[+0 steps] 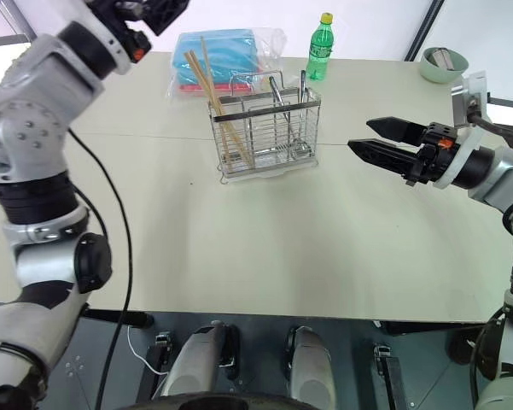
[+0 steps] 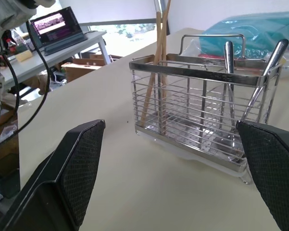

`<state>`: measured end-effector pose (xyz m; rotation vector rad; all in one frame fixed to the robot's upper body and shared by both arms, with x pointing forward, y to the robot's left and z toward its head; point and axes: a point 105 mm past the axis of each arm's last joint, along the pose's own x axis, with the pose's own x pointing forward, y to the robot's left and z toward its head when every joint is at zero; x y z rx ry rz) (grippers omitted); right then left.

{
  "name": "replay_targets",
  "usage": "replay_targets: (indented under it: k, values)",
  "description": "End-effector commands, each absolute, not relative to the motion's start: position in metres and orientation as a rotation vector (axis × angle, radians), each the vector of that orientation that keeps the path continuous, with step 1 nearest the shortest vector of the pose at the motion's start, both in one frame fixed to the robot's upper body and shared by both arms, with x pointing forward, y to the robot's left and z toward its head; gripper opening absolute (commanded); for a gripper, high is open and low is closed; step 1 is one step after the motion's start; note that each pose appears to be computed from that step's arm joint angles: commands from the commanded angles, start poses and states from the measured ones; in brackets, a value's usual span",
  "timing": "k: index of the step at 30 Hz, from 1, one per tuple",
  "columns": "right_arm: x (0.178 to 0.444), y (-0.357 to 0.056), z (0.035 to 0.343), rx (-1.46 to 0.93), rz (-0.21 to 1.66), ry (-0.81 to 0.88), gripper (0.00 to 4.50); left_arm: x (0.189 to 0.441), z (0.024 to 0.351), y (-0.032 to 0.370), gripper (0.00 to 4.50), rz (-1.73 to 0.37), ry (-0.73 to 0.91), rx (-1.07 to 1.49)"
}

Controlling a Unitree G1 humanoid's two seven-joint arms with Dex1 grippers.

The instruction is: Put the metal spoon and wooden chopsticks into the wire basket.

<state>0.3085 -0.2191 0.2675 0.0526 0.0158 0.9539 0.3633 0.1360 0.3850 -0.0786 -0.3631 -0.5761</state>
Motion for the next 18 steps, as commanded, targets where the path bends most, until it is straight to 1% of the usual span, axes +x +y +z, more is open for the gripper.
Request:
replay_targets:
  k: [1, 5, 7, 9, 13, 18]
  values:
    - [0.302, -0.229, 0.277, -0.044, 0.959, 0.005, 4.5, 0.334, 0.373, 0.16, 4.42, -0.648, -0.285, 0.137]
    - [0.304, -0.246, 0.272, -0.108, 0.935, 0.051, 4.5, 0.308, 0.325, 0.207, 4.42, -0.701, -0.029, 0.404]
    - [0.307, -0.252, 0.27, -0.129, 0.927, 0.065, 4.5, 0.301, 0.311, 0.229, 4.42, -0.699, 0.054, 0.472]
    - [0.311, -0.255, 0.265, -0.168, 0.922, 0.088, 4.5, 0.295, 0.303, 0.243, 4.42, -0.71, 0.109, 0.477]
    - [0.315, -0.256, 0.261, -0.189, 0.934, 0.097, 4.5, 0.283, 0.296, 0.258, 4.42, -0.746, 0.163, 0.508]
    - [0.317, -0.255, 0.26, -0.202, 0.949, 0.104, 4.5, 0.279, 0.292, 0.255, 4.42, -0.778, 0.171, 0.512]
